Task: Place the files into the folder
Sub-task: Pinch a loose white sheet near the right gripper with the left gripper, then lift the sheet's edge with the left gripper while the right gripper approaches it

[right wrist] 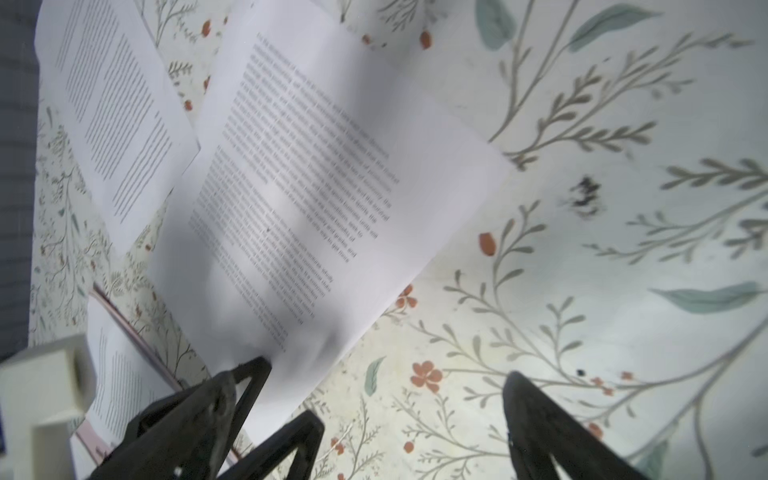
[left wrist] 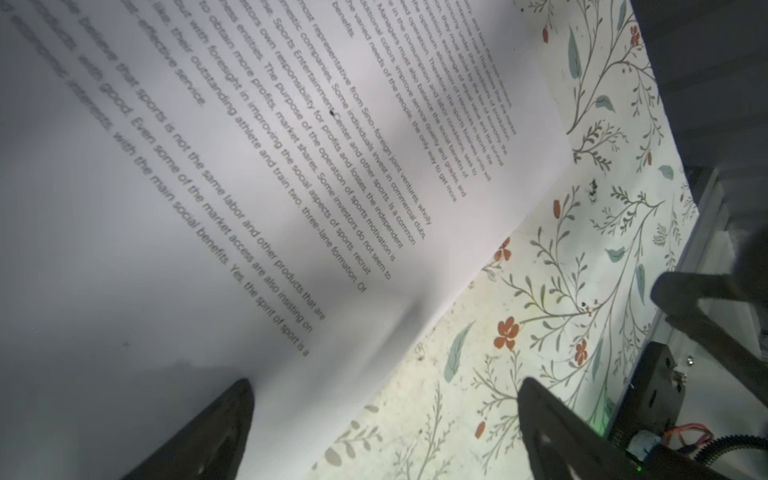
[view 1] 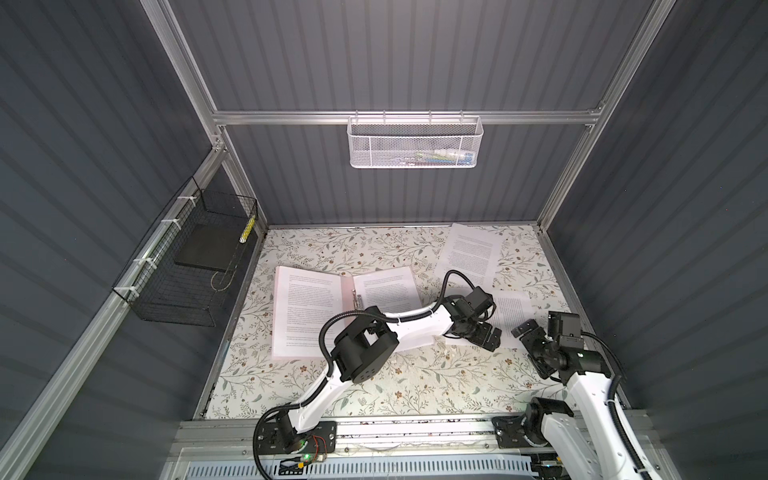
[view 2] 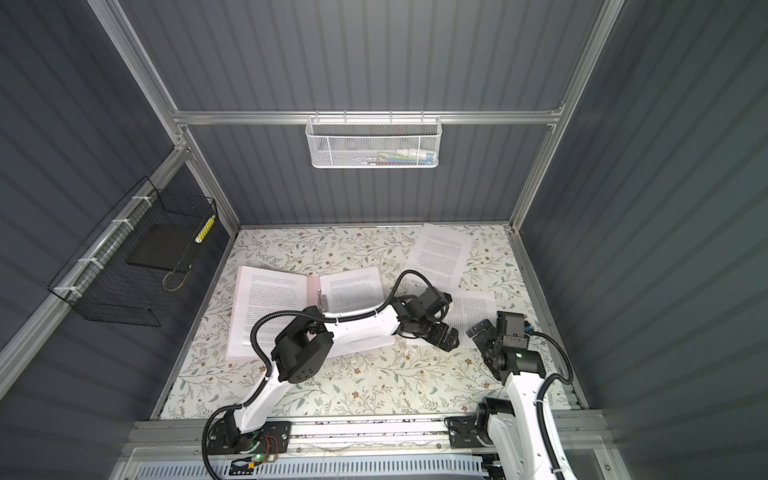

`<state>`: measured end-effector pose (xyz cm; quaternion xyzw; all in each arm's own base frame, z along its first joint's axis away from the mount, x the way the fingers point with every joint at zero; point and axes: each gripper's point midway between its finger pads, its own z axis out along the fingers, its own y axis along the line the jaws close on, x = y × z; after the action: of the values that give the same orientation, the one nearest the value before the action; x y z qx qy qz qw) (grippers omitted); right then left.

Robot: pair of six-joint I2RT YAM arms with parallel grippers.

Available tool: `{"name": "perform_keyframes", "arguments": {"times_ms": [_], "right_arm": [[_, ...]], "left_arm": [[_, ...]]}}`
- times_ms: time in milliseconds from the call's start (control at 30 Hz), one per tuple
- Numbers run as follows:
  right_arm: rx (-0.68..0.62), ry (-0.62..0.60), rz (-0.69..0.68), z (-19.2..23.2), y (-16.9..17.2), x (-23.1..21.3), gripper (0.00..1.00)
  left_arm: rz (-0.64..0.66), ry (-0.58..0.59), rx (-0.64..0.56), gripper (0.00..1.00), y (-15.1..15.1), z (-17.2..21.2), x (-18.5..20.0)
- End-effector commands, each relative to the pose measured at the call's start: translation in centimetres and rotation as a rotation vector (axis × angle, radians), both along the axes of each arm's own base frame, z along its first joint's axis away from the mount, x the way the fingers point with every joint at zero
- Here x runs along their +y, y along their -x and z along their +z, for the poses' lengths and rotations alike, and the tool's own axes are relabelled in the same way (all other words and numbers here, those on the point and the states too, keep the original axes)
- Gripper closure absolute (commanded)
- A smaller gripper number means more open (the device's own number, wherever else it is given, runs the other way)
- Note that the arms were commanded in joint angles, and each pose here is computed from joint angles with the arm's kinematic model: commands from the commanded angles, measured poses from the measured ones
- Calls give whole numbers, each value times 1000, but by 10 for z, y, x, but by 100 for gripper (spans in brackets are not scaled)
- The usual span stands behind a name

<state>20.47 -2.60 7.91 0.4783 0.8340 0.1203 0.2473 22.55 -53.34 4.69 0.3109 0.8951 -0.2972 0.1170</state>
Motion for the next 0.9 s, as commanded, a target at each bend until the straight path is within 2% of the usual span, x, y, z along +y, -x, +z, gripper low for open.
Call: {"name": "perform_keyframes", "arguments": {"times_ms": [0, 200, 467, 667, 867], "right_arm": [[24, 46, -4, -7, -2, -14, 1], [13, 17, 88, -19, -34, -14, 1], [63, 32, 66, -33, -46, -23, 1], [164, -18, 81, -54, -53, -21, 1], [193, 11, 72, -59, -54, -30, 1]], "left_arm": [[55, -179, 126, 0, 20, -50, 44], [109, -199, 148, 0, 26, -61, 64], [131, -183, 154, 0, 29, -61, 73], [133, -173, 159, 0, 25, -58, 78], [147, -162, 171, 0, 21, -61, 84]]}}
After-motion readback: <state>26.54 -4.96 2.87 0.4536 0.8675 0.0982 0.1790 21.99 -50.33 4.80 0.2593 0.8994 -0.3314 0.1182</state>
